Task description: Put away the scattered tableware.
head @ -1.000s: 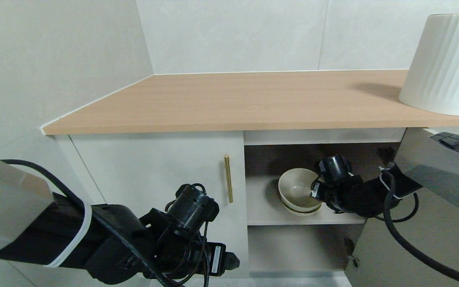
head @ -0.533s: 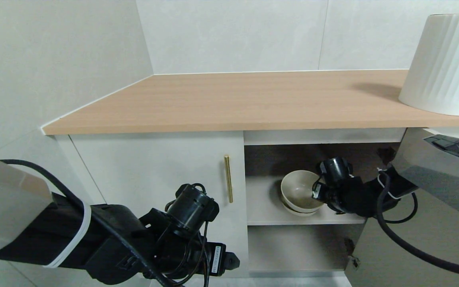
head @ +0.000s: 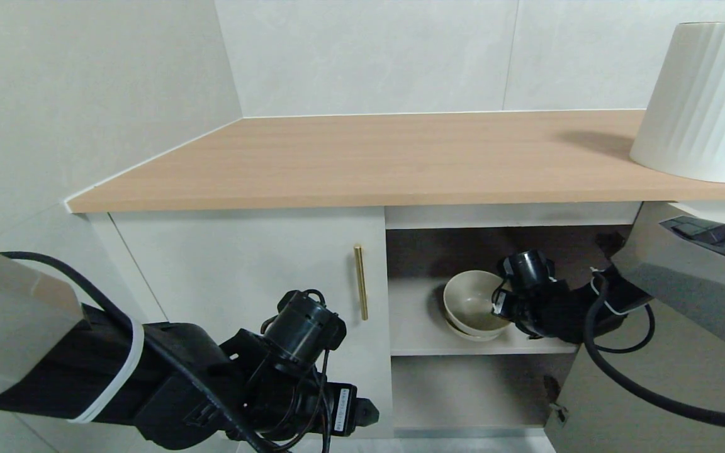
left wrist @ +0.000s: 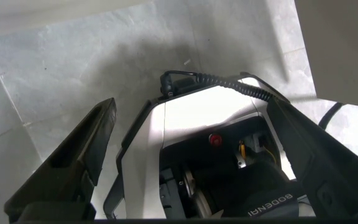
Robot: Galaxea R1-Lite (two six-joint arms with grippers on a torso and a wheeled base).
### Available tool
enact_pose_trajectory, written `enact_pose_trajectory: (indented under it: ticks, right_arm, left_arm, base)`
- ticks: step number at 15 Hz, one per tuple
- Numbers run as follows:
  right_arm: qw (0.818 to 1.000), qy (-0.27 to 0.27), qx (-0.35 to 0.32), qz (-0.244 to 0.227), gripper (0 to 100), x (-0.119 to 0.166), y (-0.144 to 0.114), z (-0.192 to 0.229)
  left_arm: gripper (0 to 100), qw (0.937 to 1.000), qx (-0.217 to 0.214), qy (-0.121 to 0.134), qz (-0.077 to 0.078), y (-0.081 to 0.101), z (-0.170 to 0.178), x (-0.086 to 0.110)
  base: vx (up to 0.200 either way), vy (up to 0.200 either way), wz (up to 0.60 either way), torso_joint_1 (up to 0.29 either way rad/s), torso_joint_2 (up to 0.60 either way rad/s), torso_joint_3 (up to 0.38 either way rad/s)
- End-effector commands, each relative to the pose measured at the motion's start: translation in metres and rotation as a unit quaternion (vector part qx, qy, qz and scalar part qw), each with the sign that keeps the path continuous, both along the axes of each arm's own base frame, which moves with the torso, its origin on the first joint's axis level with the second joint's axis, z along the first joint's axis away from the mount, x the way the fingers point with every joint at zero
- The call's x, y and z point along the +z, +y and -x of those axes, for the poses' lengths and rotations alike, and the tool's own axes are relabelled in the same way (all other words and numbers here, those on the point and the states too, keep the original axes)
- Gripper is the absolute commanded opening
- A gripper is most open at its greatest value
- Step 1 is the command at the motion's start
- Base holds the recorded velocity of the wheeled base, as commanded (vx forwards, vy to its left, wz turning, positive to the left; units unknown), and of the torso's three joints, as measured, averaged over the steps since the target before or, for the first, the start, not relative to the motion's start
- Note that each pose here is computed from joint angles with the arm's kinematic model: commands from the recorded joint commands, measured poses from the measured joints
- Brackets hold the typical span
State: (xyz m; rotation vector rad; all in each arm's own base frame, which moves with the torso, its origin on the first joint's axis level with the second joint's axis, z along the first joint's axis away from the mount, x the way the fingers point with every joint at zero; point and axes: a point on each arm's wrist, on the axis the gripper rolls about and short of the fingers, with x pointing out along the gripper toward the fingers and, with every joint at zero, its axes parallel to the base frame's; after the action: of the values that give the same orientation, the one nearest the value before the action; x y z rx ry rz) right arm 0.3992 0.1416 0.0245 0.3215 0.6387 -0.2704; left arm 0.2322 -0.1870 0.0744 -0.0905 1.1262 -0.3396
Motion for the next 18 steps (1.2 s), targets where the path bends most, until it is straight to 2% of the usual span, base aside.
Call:
enact_pose_trajectory:
  ticks: [1,14,16,18]
  right_arm:
    - [1.0,0.003,0.0,0.001,100,-0.002,0.0,0.0]
    - [1.0,-0.003,0.005,-0.006,100,0.006,0.001,0.003]
    - [1.0,-0.006,0.014,-0.01,100,0.016,0.003,0.011]
    - [0.996,0.002,0.076,-0.042,100,0.039,0.011,0.038]
  left_arm:
    - [100,1.0,0.0,0.0,0.0,0.0,0.0,0.0]
    - [100,1.0,0.001,-0.003,0.002,0.0,0.0,0.002]
    - [100,0.9999,0.003,-0.012,0.01,0.001,0.0,0.008]
    - [100,0.9985,0.025,-0.048,0.002,0.006,-0.001,0.021]
  base:
    - [0.0,0.0,0.0,0.0,0.0,0.0]
    - [0.0,0.0,0.0,0.0,0.0,0.0]
    - [0.0,0.0,0.0,0.0,0.0,0.0]
    - [0.0,0.0,0.0,0.0,0.0,0.0]
